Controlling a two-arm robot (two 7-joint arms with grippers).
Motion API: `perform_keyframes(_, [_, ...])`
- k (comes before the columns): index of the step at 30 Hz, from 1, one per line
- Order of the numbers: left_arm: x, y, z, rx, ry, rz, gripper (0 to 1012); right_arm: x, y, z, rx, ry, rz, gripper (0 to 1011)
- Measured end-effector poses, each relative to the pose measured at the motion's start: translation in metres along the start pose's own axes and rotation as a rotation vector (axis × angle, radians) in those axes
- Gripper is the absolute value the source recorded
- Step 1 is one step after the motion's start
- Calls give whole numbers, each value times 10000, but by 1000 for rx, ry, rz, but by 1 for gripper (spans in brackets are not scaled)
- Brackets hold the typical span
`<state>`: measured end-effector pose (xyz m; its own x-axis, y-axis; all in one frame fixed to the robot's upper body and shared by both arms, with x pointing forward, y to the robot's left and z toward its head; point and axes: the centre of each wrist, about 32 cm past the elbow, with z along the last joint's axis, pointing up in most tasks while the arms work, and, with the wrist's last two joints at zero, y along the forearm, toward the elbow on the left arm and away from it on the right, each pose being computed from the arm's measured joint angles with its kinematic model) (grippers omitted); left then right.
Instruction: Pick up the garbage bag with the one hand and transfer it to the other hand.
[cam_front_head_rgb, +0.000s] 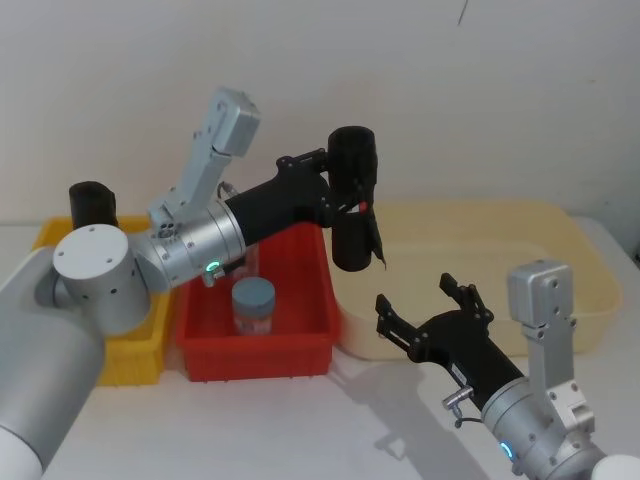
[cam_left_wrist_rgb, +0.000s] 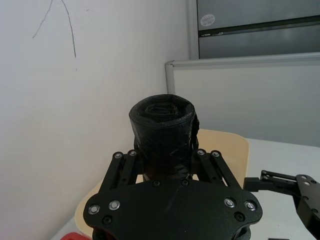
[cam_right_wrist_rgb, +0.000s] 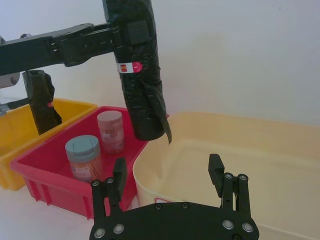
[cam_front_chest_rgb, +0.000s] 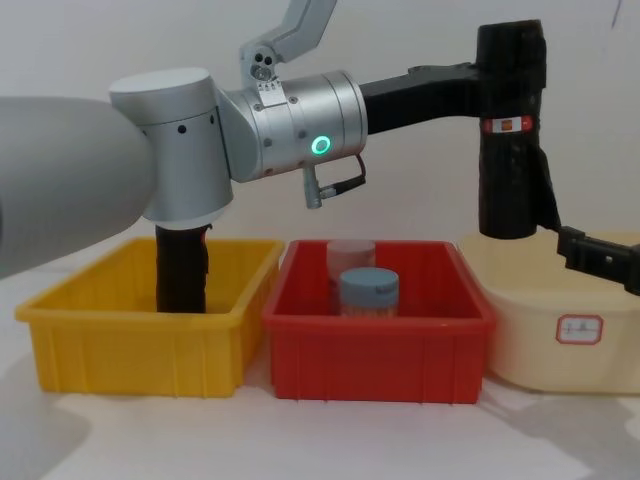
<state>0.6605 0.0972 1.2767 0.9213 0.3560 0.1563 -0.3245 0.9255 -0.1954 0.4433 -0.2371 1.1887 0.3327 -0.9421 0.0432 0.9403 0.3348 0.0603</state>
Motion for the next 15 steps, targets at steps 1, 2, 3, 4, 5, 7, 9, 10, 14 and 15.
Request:
perform_keyframes(1, [-5, 7, 2, 1, 0, 1, 445, 0, 0, 0, 0, 0, 0, 1004])
perform_keyframes(2, [-11, 16, 4, 2, 0, 1, 445, 0, 0, 0, 0, 0, 0, 1004])
perform_keyframes(3, [-16, 22, 4, 5, 1, 2, 445, 0, 0, 0, 0, 0, 0, 1004])
perform_keyframes(4, [-26, 36, 6, 7, 2, 1, 445, 0, 0, 0, 0, 0, 0, 1004])
perform_keyframes(5, [-30, 40, 8, 7, 2, 2, 445, 0, 0, 0, 0, 0, 0, 1004])
perform_keyframes(7, [-38, 50, 8, 10, 4, 2, 445, 0, 0, 0, 0, 0, 0, 1004])
perform_keyframes(9, [-52, 66, 10, 14, 6, 2, 445, 0, 0, 0, 0, 0, 0, 1005])
perform_keyframes(10, [-52, 66, 10, 14, 6, 2, 445, 0, 0, 0, 0, 0, 0, 1004])
perform_keyframes(14, [-69, 84, 11, 18, 9, 2, 445, 0, 0, 0, 0, 0, 0, 1004])
perform_keyframes(15, [-70, 86, 12, 18, 9, 2, 445, 0, 0, 0, 0, 0, 0, 1004])
